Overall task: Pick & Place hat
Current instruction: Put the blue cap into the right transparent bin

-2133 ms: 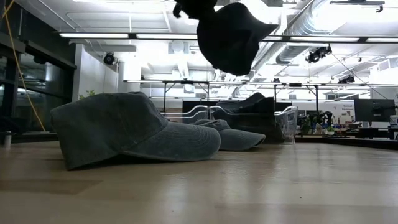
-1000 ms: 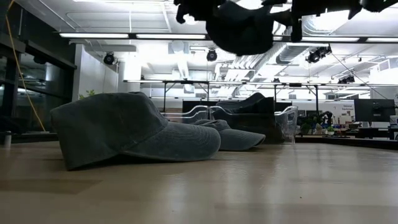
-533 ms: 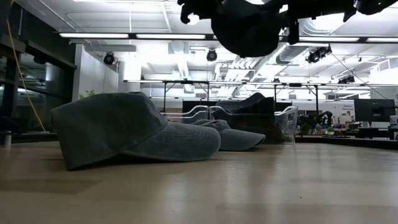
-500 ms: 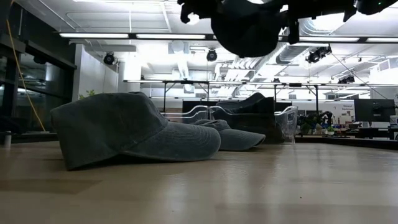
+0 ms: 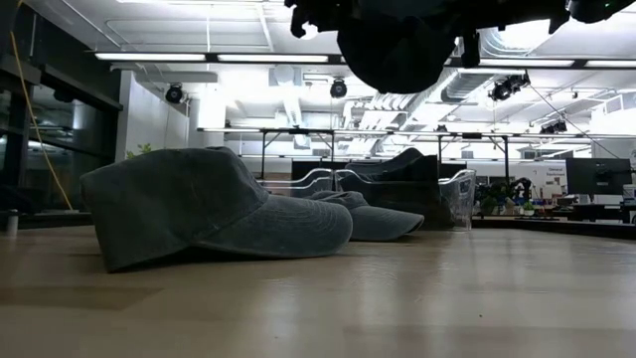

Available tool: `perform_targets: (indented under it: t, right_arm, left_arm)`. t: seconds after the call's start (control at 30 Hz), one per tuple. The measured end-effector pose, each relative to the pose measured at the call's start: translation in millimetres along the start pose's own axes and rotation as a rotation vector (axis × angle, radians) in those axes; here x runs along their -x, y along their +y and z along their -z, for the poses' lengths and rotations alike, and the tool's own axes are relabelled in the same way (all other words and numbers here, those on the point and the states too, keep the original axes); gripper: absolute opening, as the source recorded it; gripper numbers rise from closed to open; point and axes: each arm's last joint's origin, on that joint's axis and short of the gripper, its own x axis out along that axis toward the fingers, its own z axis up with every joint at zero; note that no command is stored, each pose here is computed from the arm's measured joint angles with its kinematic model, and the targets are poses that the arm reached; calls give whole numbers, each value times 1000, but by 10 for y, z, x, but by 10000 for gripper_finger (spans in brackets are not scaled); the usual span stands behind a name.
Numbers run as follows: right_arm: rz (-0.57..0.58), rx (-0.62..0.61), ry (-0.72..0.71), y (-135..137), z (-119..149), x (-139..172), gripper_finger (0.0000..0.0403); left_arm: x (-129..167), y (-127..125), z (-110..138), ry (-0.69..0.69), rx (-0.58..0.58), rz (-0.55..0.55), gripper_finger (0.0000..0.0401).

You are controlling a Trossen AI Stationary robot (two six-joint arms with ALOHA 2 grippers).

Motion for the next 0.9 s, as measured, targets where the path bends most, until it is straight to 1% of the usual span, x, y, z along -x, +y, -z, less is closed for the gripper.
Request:
perform_targets:
  t: [0.2, 0.37, 0.53, 0.7, 0.9]
  right_arm:
    - [22, 3, -5, -8, 1, 0, 5]
    - [58, 19, -7, -47, -5, 0, 5]
    - [90, 25, -14, -108, -30, 1, 5]
    - [135, 36, 3, -216, -54, 9, 5]
    - [191, 39, 121, -400, -20, 43, 5]
  left_arm:
    - [0, 0, 5, 5, -6, 0, 160]
    - [0, 1, 20, 17, -69, -3, 211]
    - [1, 2, 27, 25, -100, -3, 254]
    - [29, 17, 76, 95, -143, -2, 281]
    - [253, 165, -64, 173, -189, -62, 289]
